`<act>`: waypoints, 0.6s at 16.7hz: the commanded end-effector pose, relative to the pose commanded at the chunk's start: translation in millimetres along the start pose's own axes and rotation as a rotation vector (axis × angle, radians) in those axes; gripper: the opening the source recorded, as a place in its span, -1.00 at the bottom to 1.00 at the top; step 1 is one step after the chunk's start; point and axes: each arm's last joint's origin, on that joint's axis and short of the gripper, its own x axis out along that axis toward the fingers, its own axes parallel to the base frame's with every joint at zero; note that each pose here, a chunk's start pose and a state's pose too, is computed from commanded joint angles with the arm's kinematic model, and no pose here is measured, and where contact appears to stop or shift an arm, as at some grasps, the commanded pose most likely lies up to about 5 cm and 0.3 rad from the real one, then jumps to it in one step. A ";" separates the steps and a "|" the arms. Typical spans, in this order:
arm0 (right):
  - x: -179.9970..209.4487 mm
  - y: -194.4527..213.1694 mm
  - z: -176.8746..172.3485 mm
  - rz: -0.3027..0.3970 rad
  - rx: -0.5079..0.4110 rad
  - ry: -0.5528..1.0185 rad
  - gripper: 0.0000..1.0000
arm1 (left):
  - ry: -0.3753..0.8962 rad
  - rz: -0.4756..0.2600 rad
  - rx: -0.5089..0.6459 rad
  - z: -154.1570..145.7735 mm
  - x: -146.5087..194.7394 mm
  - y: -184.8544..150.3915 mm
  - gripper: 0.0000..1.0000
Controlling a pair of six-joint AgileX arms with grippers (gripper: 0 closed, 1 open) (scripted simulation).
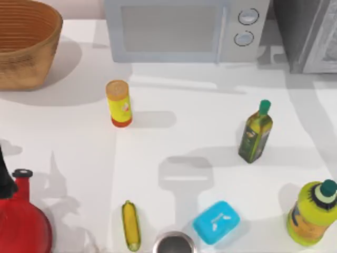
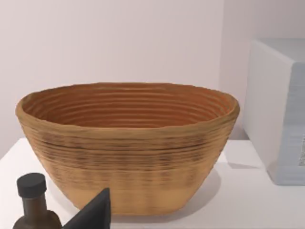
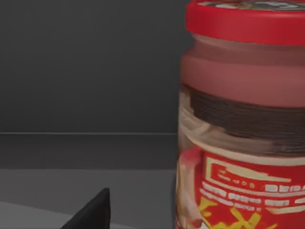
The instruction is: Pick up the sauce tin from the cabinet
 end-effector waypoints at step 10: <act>8.5 -9.7 -1.2 -0.005 0.004 0.004 1.00 | 0.000 0.000 0.000 0.0 0.0 0.0 1.00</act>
